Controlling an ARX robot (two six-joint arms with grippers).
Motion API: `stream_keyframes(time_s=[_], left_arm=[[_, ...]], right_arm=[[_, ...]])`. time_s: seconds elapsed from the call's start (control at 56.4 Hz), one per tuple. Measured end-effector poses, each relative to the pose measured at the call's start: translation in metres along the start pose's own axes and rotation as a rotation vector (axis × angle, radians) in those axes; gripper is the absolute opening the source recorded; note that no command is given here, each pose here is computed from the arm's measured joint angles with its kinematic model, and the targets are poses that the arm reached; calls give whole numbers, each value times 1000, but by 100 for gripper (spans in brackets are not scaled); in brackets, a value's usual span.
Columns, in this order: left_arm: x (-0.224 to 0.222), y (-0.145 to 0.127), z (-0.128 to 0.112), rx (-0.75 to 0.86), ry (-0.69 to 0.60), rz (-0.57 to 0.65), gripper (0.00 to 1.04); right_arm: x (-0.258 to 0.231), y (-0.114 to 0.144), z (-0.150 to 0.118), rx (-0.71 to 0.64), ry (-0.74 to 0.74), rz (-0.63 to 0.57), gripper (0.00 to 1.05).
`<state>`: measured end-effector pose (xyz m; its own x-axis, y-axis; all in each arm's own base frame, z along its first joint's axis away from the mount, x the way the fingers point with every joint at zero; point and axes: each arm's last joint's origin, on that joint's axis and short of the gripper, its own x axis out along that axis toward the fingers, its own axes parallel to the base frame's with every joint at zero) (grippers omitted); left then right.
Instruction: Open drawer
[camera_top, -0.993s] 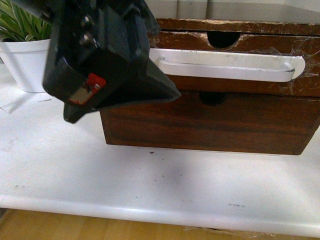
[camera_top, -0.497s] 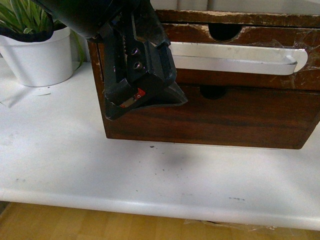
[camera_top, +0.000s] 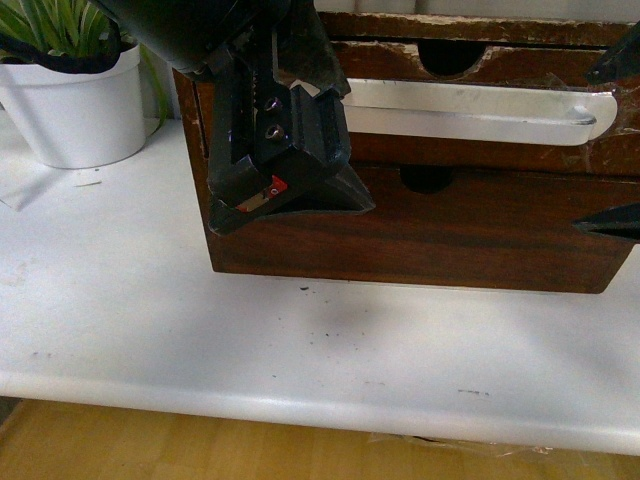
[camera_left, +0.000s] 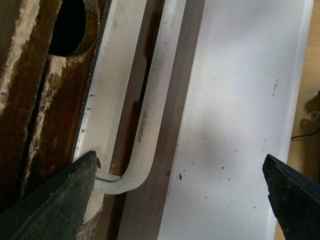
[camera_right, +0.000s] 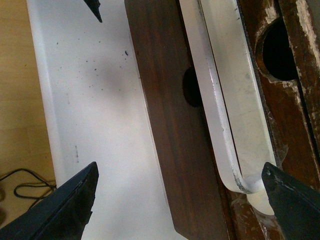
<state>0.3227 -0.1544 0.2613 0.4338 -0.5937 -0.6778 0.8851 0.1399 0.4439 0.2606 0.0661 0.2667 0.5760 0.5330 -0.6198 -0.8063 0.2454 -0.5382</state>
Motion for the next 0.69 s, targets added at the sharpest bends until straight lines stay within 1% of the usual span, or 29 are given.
stream_keyframes(time_s=[0.16,0.497,0.692], left_arm=[[5,-3,3,16,5,-20,98],[17,-3,7,23,-3,-18,98],[18,-3,8,23,-1,-22,98]], right_arm=[[10,-6,2,-2,35,3,96],[29,-6,-2,4,55,16,96],[39,-4,-6,20,69,46,96]])
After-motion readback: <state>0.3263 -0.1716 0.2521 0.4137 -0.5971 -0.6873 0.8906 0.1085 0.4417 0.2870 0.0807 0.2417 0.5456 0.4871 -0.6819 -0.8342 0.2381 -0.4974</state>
